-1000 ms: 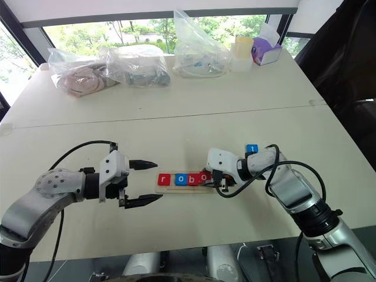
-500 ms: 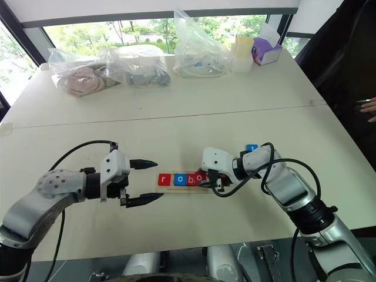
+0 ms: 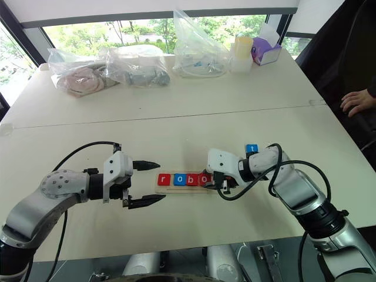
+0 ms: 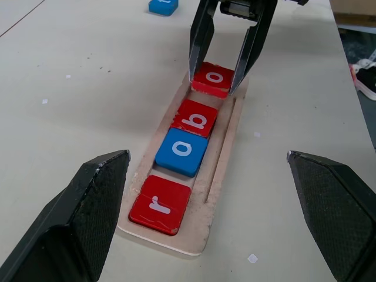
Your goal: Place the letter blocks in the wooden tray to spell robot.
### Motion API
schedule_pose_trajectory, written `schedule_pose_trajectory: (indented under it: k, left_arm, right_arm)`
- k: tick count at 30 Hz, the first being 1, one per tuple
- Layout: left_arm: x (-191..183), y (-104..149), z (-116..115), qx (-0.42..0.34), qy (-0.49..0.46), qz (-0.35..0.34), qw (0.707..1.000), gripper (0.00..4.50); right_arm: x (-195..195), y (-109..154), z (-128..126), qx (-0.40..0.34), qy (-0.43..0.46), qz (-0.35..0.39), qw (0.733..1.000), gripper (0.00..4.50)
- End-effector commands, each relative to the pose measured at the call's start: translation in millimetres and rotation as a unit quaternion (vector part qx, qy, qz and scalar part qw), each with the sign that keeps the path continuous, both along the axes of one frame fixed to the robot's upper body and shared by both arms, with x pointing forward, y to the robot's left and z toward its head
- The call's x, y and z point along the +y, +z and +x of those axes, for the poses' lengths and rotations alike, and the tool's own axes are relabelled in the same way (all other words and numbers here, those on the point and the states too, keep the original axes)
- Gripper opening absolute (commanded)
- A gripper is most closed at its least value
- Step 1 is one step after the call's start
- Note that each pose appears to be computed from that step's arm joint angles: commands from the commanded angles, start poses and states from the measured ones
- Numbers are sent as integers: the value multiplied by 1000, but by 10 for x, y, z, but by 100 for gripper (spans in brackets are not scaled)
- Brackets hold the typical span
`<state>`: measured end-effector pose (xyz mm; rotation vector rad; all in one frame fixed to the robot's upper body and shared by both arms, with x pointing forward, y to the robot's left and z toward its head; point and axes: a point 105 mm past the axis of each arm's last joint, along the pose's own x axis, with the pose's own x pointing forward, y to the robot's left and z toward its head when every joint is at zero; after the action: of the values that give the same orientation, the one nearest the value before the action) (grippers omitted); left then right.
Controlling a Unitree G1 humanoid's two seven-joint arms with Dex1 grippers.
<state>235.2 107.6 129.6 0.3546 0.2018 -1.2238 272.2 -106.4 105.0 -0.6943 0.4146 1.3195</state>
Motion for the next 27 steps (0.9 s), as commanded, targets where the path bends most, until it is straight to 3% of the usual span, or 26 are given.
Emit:
schedule_pose_trajectory:
  k: [1,27]
  left_arm:
    - [-36,84,0,-21,-9,-5,1000,450]
    - [-62,89,-18,-22,-1,-10,1000,450]
  right_arm:
    - [36,9,14,-13,6,2,1000,115]
    - [117,-26,66,-15,10,5,1000,115]
